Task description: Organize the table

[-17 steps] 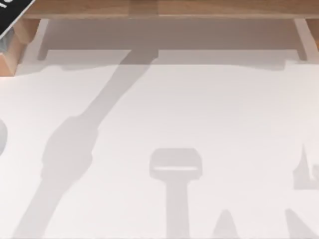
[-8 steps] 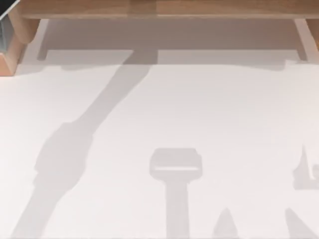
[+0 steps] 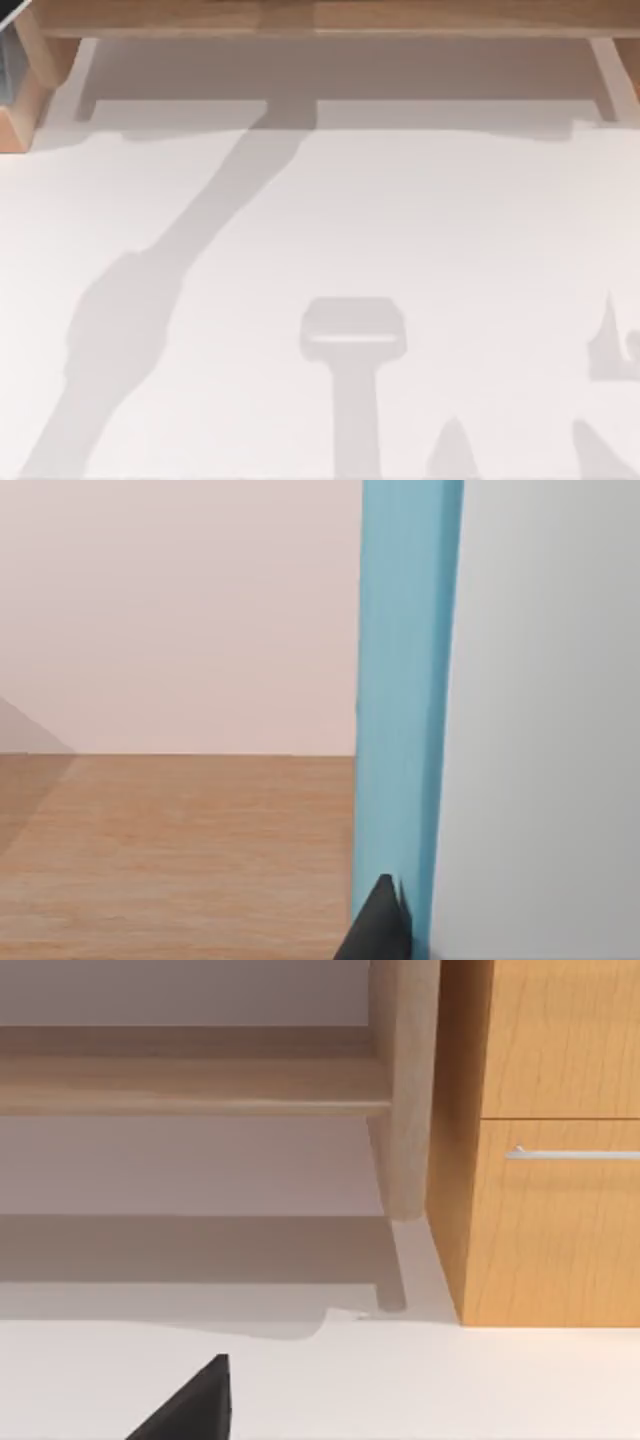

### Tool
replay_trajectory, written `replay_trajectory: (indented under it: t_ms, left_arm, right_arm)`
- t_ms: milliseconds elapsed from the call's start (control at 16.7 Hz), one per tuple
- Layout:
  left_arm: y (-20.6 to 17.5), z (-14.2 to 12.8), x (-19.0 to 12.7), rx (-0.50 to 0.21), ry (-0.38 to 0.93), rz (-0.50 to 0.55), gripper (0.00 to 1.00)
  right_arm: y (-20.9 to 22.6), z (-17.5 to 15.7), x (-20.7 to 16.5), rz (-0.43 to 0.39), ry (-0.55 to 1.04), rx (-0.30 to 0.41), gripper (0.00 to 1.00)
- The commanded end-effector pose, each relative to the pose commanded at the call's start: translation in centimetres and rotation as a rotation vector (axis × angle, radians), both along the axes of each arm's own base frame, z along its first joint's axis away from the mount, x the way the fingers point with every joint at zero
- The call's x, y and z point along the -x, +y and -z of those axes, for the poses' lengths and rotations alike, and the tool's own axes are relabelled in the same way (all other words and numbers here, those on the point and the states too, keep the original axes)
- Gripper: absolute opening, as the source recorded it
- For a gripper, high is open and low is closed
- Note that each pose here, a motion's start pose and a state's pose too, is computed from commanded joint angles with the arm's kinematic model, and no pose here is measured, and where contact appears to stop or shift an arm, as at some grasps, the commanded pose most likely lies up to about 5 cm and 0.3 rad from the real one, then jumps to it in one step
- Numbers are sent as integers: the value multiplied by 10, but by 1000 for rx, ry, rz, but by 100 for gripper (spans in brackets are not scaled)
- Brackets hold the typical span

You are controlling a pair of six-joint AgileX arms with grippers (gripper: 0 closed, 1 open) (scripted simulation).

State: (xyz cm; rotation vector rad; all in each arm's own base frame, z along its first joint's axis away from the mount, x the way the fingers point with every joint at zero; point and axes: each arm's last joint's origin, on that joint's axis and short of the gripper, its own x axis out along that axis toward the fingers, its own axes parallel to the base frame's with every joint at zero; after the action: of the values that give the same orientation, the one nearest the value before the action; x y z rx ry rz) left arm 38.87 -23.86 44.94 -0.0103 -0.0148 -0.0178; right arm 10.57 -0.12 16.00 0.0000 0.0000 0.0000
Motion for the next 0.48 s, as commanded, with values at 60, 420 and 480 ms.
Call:
replay_trajectory:
  t_ms: [60,420,480]
  left_arm:
    - [3,-5,4,0,-10,5,0]
    - [66,-60,57,-77,-121,26,0]
    - [80,-68,69,-107,-139,23,0]
  right_arm:
    - [0,0,0,0,0,0,100]
    - [0,0,0,0,0,0,100]
    - [0,0,0,0,0,0,100]
